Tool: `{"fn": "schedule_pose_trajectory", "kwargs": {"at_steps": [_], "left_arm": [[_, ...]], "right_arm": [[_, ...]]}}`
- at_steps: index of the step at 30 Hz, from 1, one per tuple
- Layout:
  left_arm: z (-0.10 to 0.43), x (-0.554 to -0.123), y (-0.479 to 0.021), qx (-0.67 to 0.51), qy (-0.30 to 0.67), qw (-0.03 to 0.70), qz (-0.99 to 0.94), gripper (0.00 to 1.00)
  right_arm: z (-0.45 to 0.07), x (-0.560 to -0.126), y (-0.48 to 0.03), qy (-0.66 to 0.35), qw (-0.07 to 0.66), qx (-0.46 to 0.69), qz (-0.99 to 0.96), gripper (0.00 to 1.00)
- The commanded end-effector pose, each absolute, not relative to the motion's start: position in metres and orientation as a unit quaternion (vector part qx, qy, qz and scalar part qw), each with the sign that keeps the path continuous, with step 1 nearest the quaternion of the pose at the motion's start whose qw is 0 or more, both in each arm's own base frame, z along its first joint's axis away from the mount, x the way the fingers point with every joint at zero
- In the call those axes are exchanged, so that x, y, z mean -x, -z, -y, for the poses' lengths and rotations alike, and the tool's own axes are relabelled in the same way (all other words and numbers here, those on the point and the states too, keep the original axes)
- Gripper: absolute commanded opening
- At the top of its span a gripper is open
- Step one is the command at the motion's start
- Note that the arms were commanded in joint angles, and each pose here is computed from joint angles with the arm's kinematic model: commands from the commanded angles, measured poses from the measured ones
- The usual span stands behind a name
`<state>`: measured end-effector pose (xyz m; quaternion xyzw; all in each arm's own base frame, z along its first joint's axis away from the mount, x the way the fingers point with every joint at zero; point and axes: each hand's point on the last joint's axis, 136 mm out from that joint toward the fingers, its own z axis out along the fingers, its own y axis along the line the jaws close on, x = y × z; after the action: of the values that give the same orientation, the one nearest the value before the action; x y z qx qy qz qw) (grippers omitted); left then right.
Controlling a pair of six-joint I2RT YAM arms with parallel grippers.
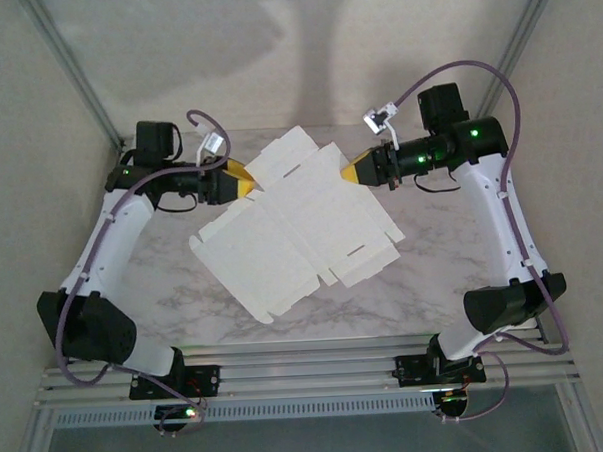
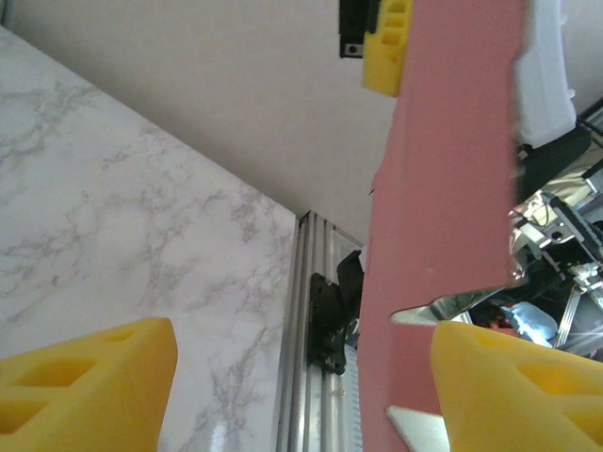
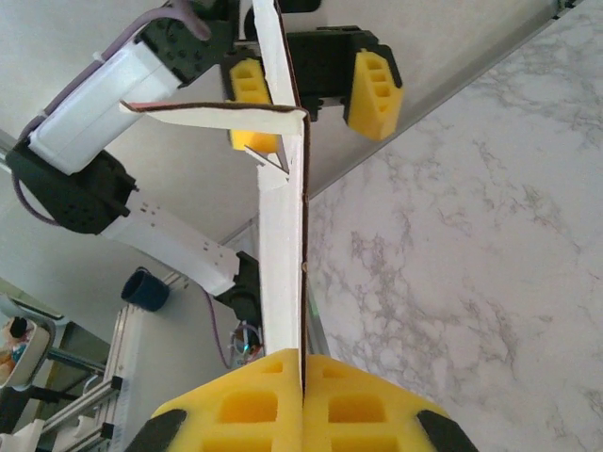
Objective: Fold the paper box
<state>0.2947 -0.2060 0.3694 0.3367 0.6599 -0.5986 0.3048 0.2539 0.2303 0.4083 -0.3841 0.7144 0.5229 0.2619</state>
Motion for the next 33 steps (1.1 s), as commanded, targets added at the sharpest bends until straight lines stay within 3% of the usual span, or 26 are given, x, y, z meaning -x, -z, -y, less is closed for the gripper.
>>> {"fn": "schedule_pose_trajectory", "kwargs": {"at_steps": [1,15,24,33], "left_arm": [[0.215,-0.276,-0.392,-0.364,0.628,0.298,-0.620,0.72],[0.224,-0.277,-0.373,-0.347,0.639,0.269,-0.632,0.64],[0.215,-0.285,-0.397,-0.350,0.617,0.311,-0.632,0.81],[0.176,-0.306,-0.395,-0.305,0.597,0.348,-0.656,0.77]], "right_arm": [[-0.230,-0.256,-0.417,-0.524,0.272,0.385,-0.709,0.00],[-0.229,-0.258,-0.423,-0.516,0.286,0.388,-0.708,0.00],[-0.230,-0.251,-0.416,-0.527,0.271,0.390,-0.704,0.00],[-0.226,-0.236,-0.420,-0.531,0.281,0.401,-0.692,0.00]]}}
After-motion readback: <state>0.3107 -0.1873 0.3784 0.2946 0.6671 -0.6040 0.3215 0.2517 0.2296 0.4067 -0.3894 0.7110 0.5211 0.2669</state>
